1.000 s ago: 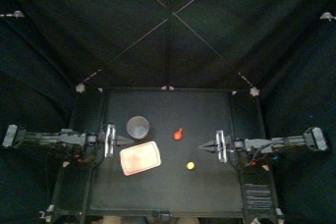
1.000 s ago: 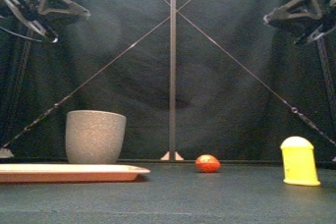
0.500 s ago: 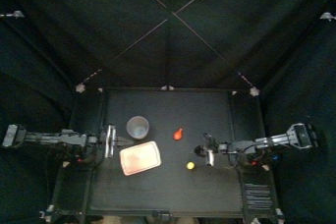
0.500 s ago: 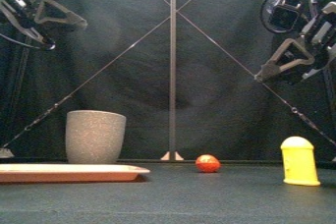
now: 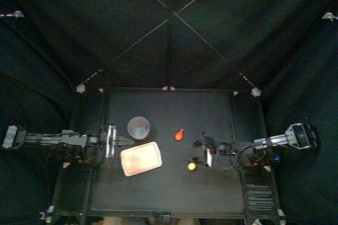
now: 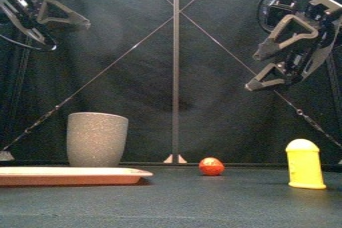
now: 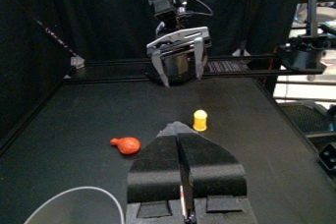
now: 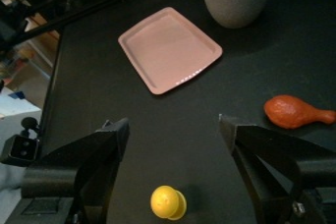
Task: Pick the yellow can then place it on the pink plate
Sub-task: Pick the yellow can
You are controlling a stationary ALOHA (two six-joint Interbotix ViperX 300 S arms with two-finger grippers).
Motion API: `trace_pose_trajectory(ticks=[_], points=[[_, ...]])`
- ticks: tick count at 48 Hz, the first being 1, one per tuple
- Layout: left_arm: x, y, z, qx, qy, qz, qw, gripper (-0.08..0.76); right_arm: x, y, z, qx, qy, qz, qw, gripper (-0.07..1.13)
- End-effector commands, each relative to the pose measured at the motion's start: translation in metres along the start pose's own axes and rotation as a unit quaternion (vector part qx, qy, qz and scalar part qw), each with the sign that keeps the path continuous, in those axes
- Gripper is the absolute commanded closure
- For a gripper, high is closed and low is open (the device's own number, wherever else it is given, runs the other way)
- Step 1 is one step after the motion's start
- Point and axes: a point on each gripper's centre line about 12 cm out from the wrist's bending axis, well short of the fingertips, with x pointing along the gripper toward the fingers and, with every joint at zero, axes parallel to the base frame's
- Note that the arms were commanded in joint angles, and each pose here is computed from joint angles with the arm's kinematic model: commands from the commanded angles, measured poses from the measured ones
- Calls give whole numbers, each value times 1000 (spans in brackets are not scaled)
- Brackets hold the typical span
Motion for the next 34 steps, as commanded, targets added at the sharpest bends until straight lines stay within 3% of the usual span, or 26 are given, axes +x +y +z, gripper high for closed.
trace_pose_trajectory(ticks=[1,13,34], points=[[2,3,12,1,-16,7,1000,656,5,3,-5,-21,26,5,999,28],[3,9,15,2,-20,22,1000,656,24,1,-44,-42,166,-10,985,28],[2,15,17,3,-26,36,999,656,49,19,-64,-76,221,8,972,32]])
